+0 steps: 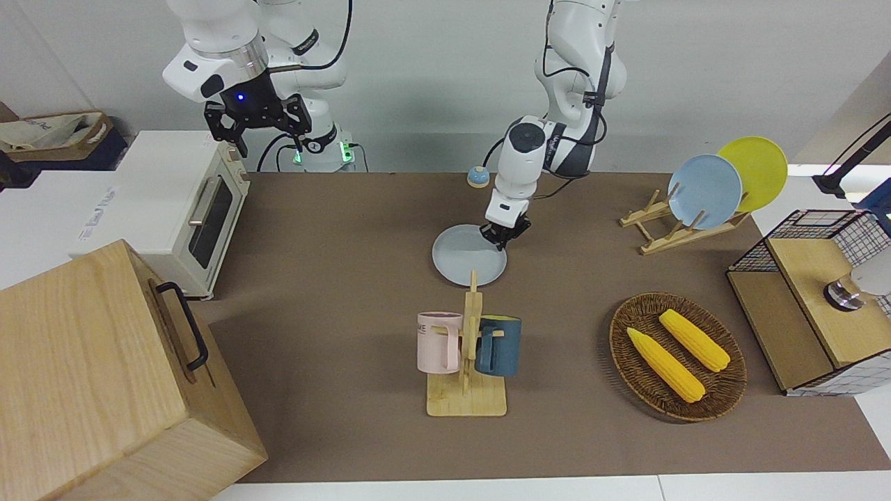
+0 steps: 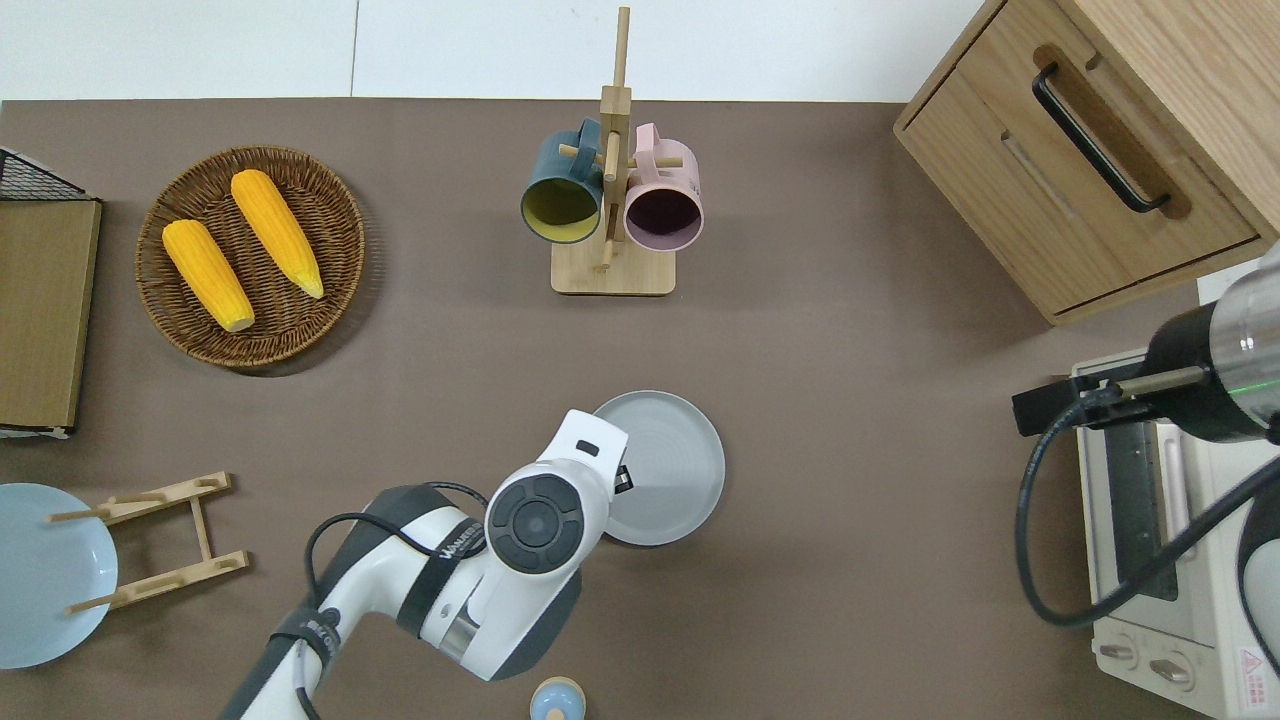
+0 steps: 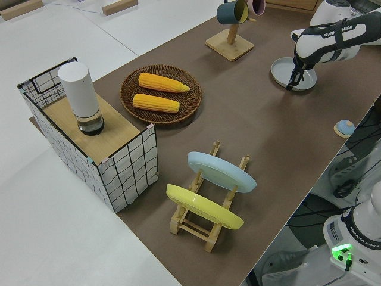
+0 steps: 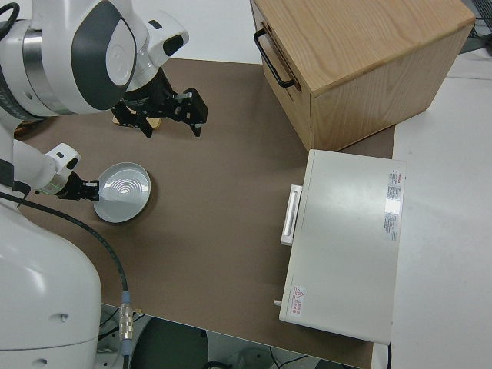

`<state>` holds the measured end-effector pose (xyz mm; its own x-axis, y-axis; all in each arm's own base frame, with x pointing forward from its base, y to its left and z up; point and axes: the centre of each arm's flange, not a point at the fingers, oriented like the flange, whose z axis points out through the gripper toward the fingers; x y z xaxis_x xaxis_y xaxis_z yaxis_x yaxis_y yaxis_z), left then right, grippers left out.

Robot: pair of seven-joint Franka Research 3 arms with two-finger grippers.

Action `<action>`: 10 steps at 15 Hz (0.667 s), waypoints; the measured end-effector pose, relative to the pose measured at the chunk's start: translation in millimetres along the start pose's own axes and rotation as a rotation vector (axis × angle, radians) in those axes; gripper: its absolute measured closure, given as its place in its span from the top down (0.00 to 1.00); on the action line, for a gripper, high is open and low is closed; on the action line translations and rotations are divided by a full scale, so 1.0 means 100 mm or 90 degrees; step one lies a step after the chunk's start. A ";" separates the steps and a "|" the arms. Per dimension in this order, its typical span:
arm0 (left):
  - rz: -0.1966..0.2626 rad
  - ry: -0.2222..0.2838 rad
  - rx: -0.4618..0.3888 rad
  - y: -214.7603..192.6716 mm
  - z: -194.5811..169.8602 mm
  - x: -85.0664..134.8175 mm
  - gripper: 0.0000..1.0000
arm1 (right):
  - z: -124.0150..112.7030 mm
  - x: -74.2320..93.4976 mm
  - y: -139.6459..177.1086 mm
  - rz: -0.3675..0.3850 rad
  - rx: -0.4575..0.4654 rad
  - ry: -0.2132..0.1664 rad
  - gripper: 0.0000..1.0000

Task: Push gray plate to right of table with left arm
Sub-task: 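Push the gray plate with the left gripper toward the toaster oven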

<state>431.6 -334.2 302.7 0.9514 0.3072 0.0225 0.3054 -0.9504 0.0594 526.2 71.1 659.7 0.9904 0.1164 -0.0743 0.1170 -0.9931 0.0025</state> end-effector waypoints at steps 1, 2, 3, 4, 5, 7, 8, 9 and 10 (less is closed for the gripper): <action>-0.005 0.000 -0.003 0.12 0.01 -0.06 0.03 | 0.00 0.00 0.00 0.000 0.000 0.000 0.99; -0.009 0.001 -0.006 0.22 0.01 -0.12 0.03 | 0.00 0.00 0.00 0.000 0.000 0.000 0.99; -0.011 0.001 -0.008 0.31 0.02 -0.18 0.03 | 0.00 0.00 0.00 0.000 0.000 0.000 0.99; -0.014 0.002 -0.010 0.38 0.02 -0.23 0.03 | 0.00 0.00 0.00 0.000 0.000 0.000 0.99; -0.015 0.002 -0.011 0.43 0.02 -0.27 0.03 | 0.00 0.00 0.00 0.000 0.000 0.000 0.99; -0.018 0.002 -0.013 0.50 0.02 -0.32 0.03 | 0.00 0.00 0.00 0.000 0.000 0.000 0.99; -0.019 0.002 -0.014 0.52 0.02 -0.34 0.03 | 0.00 0.00 0.00 0.000 0.000 0.000 0.99; -0.019 0.002 -0.015 0.54 0.02 -0.35 0.03 | 0.00 0.00 0.00 0.000 0.000 0.000 0.99; -0.019 0.002 -0.015 0.55 0.03 -0.35 0.03 | 0.00 0.00 0.00 0.000 0.000 0.000 0.99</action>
<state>415.3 -397.3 302.6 0.9418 0.3353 0.0231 0.3324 -0.9394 0.0837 526.2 71.1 659.7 0.9904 0.1165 -0.0743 0.1170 -0.9931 0.0025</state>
